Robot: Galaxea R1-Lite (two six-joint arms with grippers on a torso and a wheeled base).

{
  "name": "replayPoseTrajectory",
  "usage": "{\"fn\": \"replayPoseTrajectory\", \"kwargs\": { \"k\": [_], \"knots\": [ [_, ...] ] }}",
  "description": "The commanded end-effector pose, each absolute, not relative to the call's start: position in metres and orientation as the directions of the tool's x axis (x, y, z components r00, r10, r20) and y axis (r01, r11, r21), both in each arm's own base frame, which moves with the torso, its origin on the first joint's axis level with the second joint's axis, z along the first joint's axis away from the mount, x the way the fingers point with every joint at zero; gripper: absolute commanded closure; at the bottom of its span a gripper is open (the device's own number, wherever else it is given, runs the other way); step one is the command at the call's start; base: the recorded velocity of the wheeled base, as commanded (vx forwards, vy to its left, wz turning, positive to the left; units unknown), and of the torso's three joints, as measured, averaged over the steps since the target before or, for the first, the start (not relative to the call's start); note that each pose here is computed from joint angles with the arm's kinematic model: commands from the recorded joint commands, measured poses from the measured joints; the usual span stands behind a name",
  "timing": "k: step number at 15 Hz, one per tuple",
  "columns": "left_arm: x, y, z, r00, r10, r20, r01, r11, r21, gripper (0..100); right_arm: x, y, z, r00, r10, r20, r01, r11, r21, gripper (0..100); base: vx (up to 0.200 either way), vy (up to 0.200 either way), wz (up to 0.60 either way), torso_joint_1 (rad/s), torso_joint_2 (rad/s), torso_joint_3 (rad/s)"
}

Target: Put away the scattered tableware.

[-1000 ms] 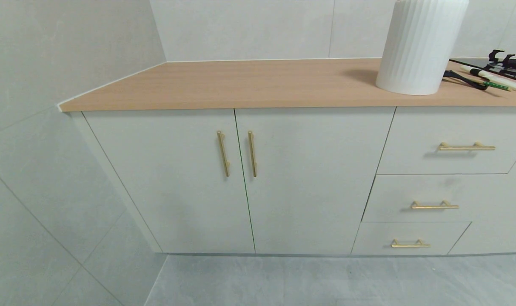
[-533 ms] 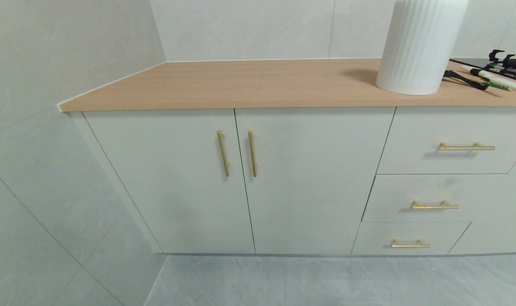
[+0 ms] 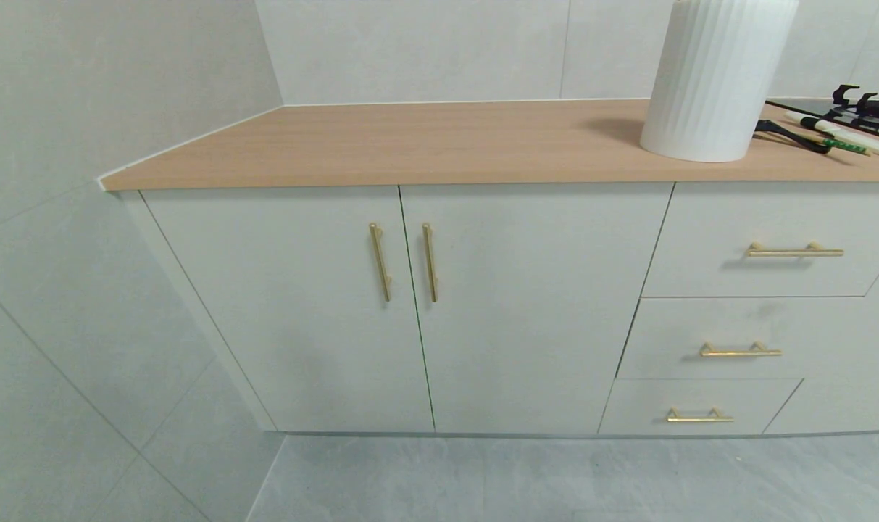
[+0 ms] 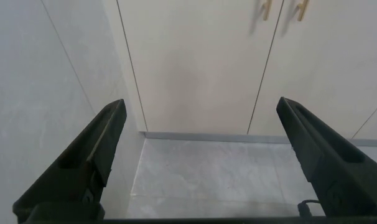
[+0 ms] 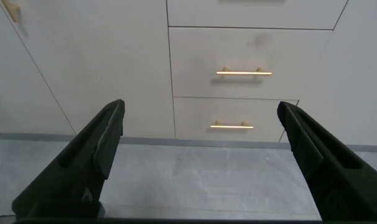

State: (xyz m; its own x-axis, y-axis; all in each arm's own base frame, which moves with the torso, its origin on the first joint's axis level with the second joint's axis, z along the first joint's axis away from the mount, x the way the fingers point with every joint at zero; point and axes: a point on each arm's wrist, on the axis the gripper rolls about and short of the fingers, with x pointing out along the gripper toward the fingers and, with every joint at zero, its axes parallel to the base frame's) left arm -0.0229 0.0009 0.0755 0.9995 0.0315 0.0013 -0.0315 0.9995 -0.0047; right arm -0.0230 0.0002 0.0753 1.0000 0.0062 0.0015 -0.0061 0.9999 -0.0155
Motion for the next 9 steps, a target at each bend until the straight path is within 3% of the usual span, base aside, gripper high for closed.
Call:
{"fn": "replayPoseTrajectory", "kwargs": {
  "k": [1, 9],
  "knots": [
    [-0.0228, 0.0009, 0.0755, 0.999, 0.032, 0.000, -0.032, 0.999, -0.008, 0, -0.0228, 0.0002, 0.0753, 1.000, 0.008, -0.002, -0.008, 1.000, -0.014, 0, 0.000, -0.200, 0.00, 0.007, 0.00, 0.012],
    [-0.0228, 0.0009, 0.0755, 0.999, 0.032, 0.000, -0.032, 0.999, -0.008, 0, -0.0228, 0.0002, 0.0753, 1.000, 0.008, -0.002, -0.008, 1.000, -0.005, 0, 0.000, -0.200, 0.00, 0.005, 0.00, 0.000]
  ]
}}
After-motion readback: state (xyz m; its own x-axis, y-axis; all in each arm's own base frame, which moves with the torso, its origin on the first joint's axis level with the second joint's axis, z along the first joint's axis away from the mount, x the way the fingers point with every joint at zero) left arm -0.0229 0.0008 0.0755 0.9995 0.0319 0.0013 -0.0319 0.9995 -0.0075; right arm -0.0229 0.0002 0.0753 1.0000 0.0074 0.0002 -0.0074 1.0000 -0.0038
